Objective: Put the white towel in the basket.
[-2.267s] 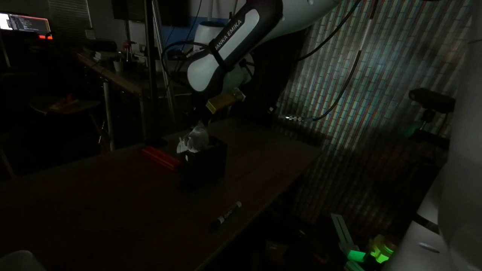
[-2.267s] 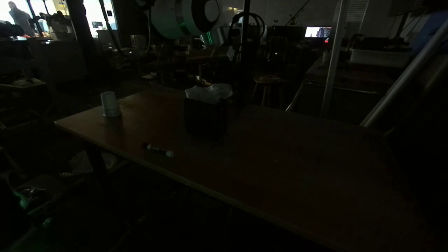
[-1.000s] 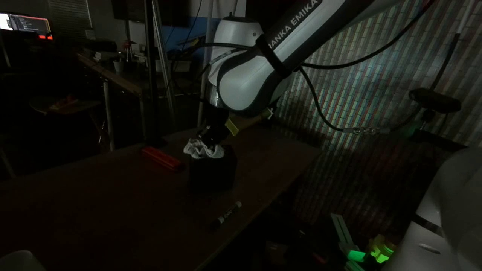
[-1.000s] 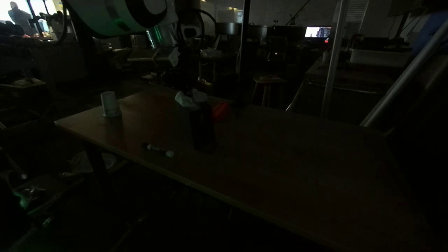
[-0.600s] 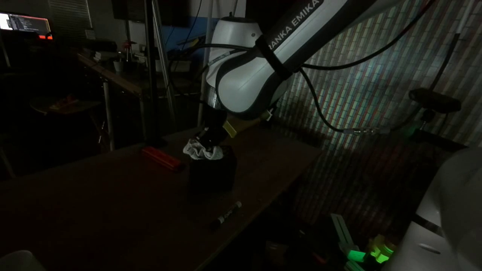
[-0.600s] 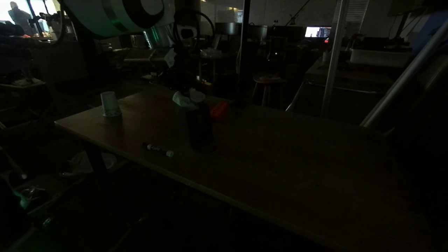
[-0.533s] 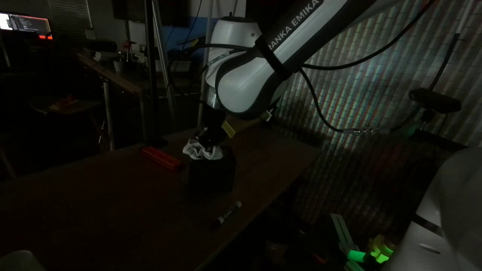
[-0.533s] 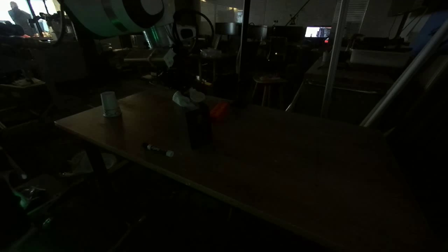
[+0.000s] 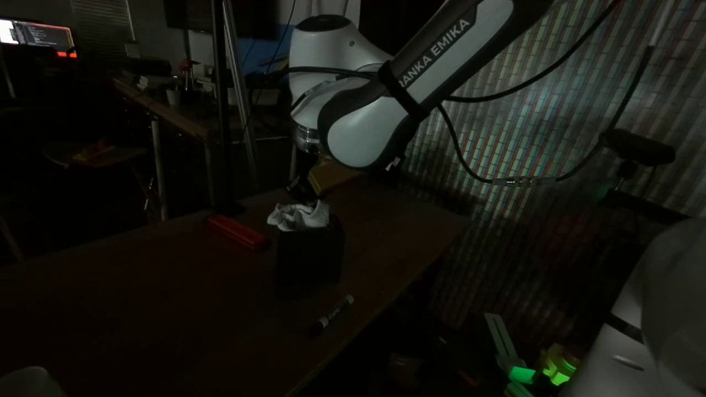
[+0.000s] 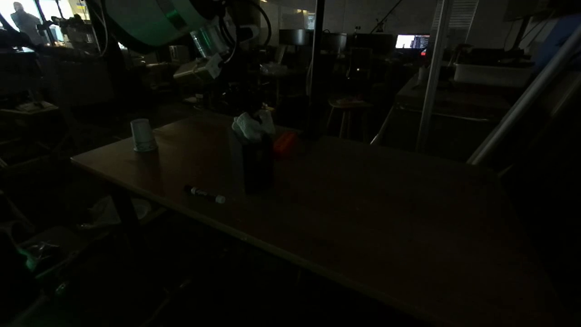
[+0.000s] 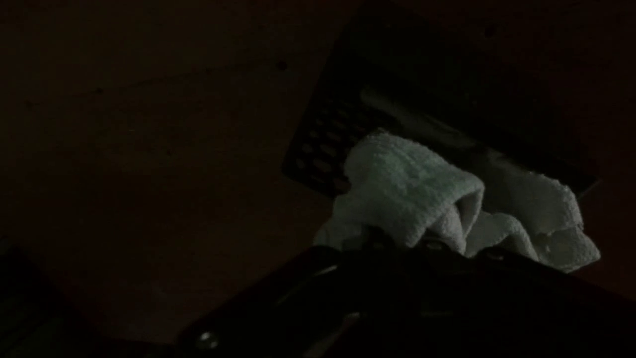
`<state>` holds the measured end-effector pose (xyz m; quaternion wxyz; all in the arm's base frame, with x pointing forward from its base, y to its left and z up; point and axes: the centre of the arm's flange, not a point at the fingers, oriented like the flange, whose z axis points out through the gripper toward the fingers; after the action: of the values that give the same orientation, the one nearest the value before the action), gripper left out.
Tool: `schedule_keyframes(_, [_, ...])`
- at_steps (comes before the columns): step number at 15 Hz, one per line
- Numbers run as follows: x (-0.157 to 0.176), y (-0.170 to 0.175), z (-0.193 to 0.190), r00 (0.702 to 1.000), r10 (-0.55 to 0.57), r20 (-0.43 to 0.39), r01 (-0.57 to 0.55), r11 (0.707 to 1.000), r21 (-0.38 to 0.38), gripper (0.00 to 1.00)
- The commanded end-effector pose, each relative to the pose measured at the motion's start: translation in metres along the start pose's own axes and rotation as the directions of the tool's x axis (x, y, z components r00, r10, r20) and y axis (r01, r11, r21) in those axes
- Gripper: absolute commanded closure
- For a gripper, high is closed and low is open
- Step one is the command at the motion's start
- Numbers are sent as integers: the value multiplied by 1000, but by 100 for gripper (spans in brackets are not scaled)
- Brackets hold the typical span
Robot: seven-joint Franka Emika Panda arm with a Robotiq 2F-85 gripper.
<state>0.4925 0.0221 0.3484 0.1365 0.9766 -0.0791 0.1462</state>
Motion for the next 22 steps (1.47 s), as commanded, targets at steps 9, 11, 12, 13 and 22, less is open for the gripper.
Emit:
schedule_keyframes(9, [13,-47,56,988,44,147,-45,999,1,98])
schedule_keyframes(11, [15,-39,67,982,78,173,-81,997,12,98])
schedule_keyframes(12, [15,-35,74,977,96,191,-101,995,19,98])
schedule_keyframes(13, [15,-31,81,971,112,210,-121,992,31,98])
schedule_keyframes(22, [16,-18,116,932,163,324,-219,964,148,98])
